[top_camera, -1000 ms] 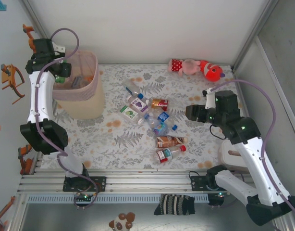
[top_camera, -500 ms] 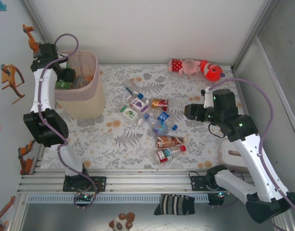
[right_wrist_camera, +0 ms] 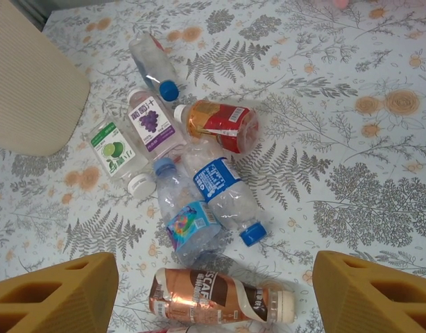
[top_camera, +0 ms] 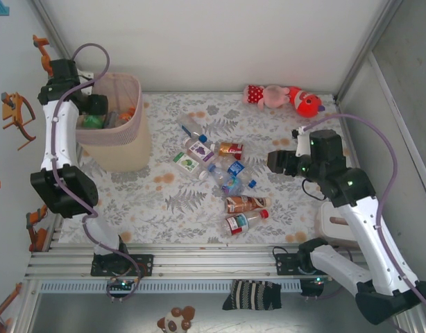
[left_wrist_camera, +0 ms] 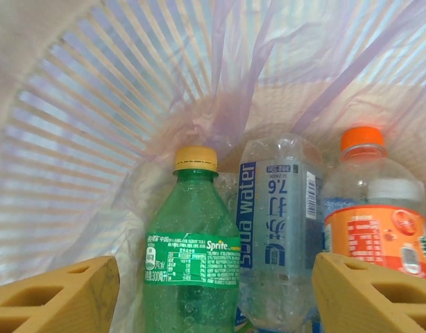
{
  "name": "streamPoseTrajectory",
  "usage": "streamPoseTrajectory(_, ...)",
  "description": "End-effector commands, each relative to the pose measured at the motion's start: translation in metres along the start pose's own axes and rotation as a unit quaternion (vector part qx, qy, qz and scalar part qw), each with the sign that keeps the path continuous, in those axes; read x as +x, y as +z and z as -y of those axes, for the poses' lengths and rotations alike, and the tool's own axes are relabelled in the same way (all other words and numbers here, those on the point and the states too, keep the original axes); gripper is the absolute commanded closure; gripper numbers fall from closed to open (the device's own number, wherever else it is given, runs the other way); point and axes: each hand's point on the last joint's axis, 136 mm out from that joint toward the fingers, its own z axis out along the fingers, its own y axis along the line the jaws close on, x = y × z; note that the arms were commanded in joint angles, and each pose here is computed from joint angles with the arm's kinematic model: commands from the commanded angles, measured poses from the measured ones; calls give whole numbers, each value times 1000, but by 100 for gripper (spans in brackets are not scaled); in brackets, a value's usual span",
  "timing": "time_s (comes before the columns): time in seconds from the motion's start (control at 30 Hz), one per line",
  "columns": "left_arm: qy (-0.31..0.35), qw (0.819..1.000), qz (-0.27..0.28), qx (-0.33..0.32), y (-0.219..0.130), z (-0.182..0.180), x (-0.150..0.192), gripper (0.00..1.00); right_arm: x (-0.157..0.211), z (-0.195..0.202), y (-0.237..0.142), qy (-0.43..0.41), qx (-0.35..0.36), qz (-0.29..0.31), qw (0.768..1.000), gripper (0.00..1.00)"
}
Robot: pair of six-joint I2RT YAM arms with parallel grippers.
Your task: Put the plastic bottles in the bin
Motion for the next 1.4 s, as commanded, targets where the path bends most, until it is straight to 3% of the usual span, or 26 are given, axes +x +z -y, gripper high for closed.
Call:
streamPoseTrajectory(0.0,-19,999,36,20,-31,4,-9,27,4,1,-2,20,1,0,1000,26)
streamPoseTrajectory(0.23,-43,989,116,79,-78,24,-19,25,24,8,5,95,8,-25,995,27)
streamPoseTrajectory(0.43,-60,969,170,168,-116,55,-17,25,52,31,12,205,75,-61,974,26)
streamPoseTrajectory(0.53,-62,952,197,225,-135,75,-10,24,69,43,14,278,111,-77,951,26)
streamPoseTrajectory(0.7,-41,914,240,326,-168,112,11,24,113,54,25,427,148,-107,886,29)
streamPoseTrajectory(0.9,-13,876,298,378,-185,137,38,24,167,63,41,525,170,-134,823,33)
streamPoseTrajectory(1.0,22,866,312,391,-184,153,53,24,191,68,44,552,191,-144,799,35)
streamPoseTrajectory(1.17,69,841,344,411,-190,178,70,24,214,68,53,583,196,-149,774,37)
streamPoseTrajectory(1.37,41,817,382,429,-200,180,74,24,227,53,77,597,178,-170,764,38)
